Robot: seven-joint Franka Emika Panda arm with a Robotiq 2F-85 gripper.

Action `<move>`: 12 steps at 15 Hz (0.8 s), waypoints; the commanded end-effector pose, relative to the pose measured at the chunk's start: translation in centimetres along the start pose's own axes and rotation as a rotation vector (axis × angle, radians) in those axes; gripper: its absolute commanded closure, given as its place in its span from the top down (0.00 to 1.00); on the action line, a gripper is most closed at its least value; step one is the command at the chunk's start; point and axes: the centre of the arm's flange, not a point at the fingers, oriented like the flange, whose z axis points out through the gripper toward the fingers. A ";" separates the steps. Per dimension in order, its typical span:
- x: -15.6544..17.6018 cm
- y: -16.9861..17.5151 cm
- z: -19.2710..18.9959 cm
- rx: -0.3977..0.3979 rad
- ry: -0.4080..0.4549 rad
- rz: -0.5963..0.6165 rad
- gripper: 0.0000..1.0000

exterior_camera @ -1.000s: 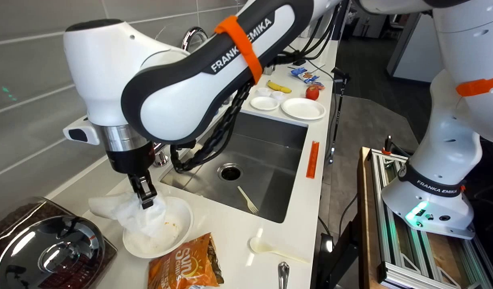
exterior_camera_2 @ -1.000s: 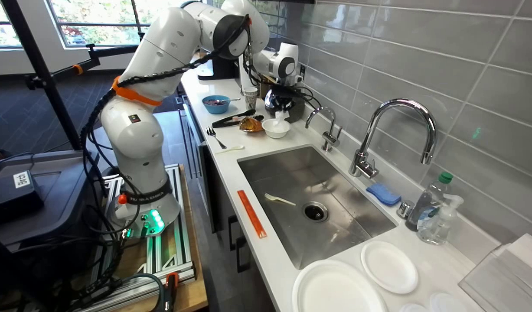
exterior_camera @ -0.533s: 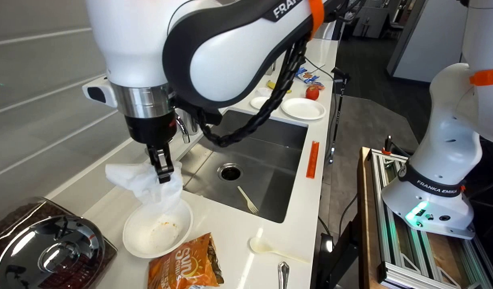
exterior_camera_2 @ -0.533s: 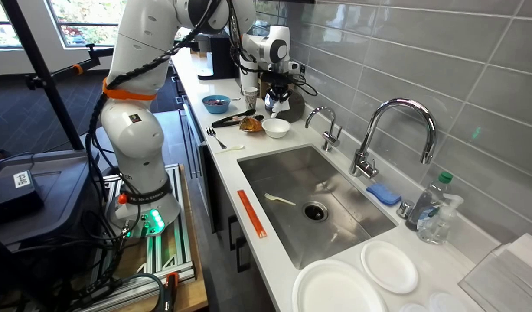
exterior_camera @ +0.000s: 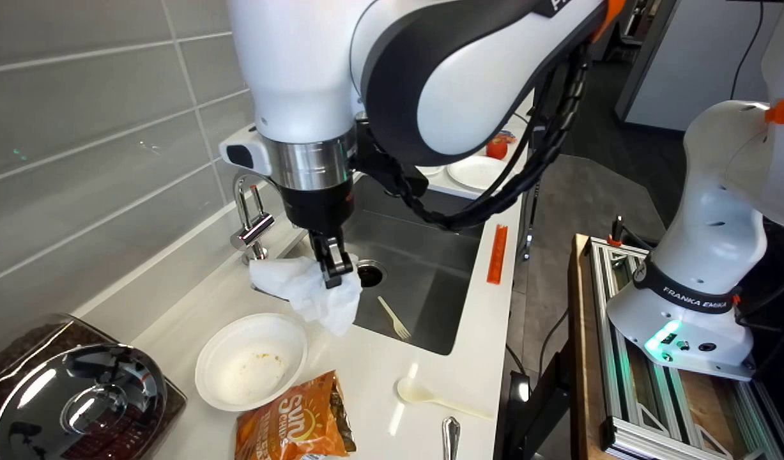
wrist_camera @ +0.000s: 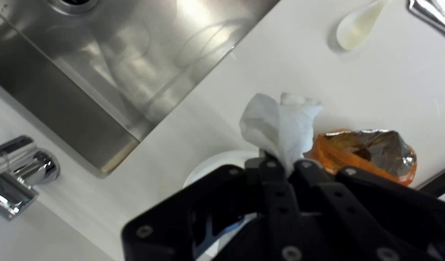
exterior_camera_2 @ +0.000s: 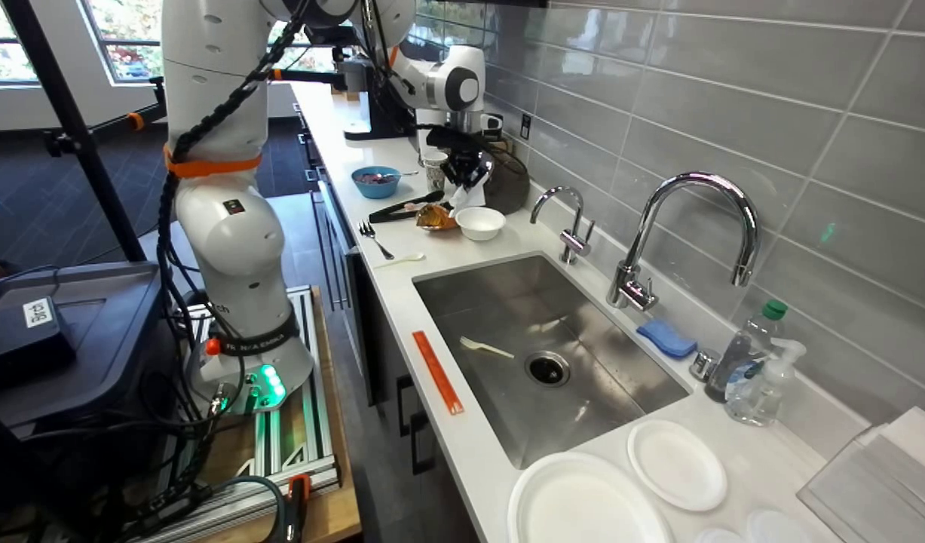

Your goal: Use the tissue to wipe the small plate

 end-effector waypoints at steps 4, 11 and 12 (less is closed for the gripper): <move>-5.4 -2.4 5.2 0.116 -0.082 0.032 0.01; -4.7 -1.8 9.2 0.163 0.035 0.114 0.01; -4.4 -1.6 9.6 0.171 0.052 0.134 0.01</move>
